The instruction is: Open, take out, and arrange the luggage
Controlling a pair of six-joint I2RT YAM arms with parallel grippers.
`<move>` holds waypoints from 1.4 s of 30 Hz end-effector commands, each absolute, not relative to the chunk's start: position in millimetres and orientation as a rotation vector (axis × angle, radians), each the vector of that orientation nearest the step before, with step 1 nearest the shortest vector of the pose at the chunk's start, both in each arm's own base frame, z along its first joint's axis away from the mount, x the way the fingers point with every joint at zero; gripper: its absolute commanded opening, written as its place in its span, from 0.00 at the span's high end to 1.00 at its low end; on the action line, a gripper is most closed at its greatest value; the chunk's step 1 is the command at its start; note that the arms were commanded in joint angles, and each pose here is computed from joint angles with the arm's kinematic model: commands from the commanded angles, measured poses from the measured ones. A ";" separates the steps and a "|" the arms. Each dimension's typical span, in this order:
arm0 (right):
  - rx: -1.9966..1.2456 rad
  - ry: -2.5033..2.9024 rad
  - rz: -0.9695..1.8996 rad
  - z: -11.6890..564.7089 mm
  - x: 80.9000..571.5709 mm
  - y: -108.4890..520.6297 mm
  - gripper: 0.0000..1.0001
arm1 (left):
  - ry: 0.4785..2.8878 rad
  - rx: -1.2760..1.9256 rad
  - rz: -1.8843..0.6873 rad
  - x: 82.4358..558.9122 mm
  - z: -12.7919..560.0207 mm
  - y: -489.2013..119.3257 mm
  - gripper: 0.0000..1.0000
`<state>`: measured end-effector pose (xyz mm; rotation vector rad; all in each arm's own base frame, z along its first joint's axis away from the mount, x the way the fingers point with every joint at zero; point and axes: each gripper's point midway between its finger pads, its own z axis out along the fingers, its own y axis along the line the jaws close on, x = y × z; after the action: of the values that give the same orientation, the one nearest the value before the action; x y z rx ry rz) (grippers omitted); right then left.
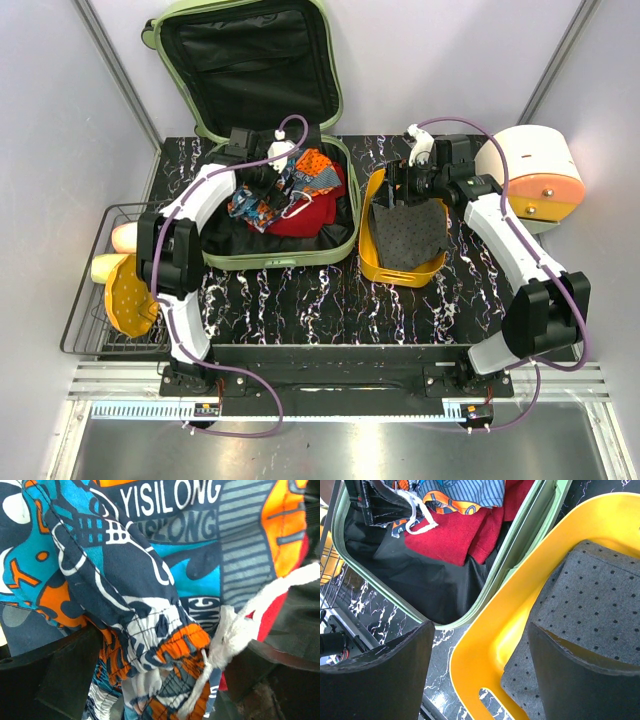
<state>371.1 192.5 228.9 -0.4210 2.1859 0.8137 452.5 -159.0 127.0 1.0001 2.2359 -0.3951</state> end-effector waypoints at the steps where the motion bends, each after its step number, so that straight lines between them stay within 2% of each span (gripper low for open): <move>1: -0.450 2.143 0.809 235.6 378.0 196.4 0.16 | 2.169 0.931 -0.277 487.1 139.2 -158.5 0.01; 3: -0.448 2.147 0.810 234.0 378.3 196.6 0.16 | 2.164 0.914 -0.235 492.2 139.4 -156.1 0.02; 4: -0.448 2.148 0.810 233.4 378.5 196.6 0.16 | 2.162 0.909 -0.236 493.4 140.7 -156.6 0.07; 5: -0.448 2.148 0.810 233.8 378.1 196.5 0.16 | 2.152 0.905 -0.233 495.8 144.9 -156.4 0.19; 8: -0.446 2.150 0.807 232.6 378.3 196.1 0.16 | 2.142 0.912 -0.265 497.1 150.7 -160.2 0.40; 9: -0.446 2.147 0.807 233.8 377.9 196.0 0.16 | 2.146 0.909 -0.269 497.5 150.8 -159.3 0.52; 11: -0.445 2.149 0.805 233.5 377.8 195.7 0.16 | 2.130 0.903 -0.288 500.6 158.1 -157.8 0.60; 14: -0.449 2.146 0.801 234.3 377.5 195.3 0.16 | 2.124 0.890 -0.307 506.4 167.3 -152.4 0.78; 15: -0.452 2.143 0.799 234.5 377.4 195.1 0.16 | 2.139 0.878 -0.316 506.0 168.0 -150.1 0.89; 17: -0.460 2.139 0.793 235.2 377.2 194.5 0.16 | 2.112 0.850 -0.322 512.2 187.7 -144.0 1.00; 22: -0.487 2.118 0.774 238.9 375.8 192.3 0.17 | 2.043 0.827 -0.345 499.2 244.9 -140.2 1.00; 27: -0.495 2.084 0.736 251.6 377.0 185.5 0.15 | 2.000 0.825 -0.448 461.5 289.3 -153.2 1.00; 33: -0.441 2.057 0.649 270.2 380.4 149.4 0.12 | 1.928 0.899 -0.681 397.2 330.6 -212.9 1.00; 37: -0.401 2.032 0.543 280.9 380.2 112.1 0.10 | 1.851 1.023 -0.874 348.5 344.6 -276.6 1.00; 42: -0.245 2.009 0.375 298.7 377.1 39.4 0.07 | 1.554 1.337 -0.842 303.5 358.1 -350.7 1.00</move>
<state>382.0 90.5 270.7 -0.3174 2.0695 0.5329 341.9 -298.9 317.4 1.1378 1.8586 -0.8086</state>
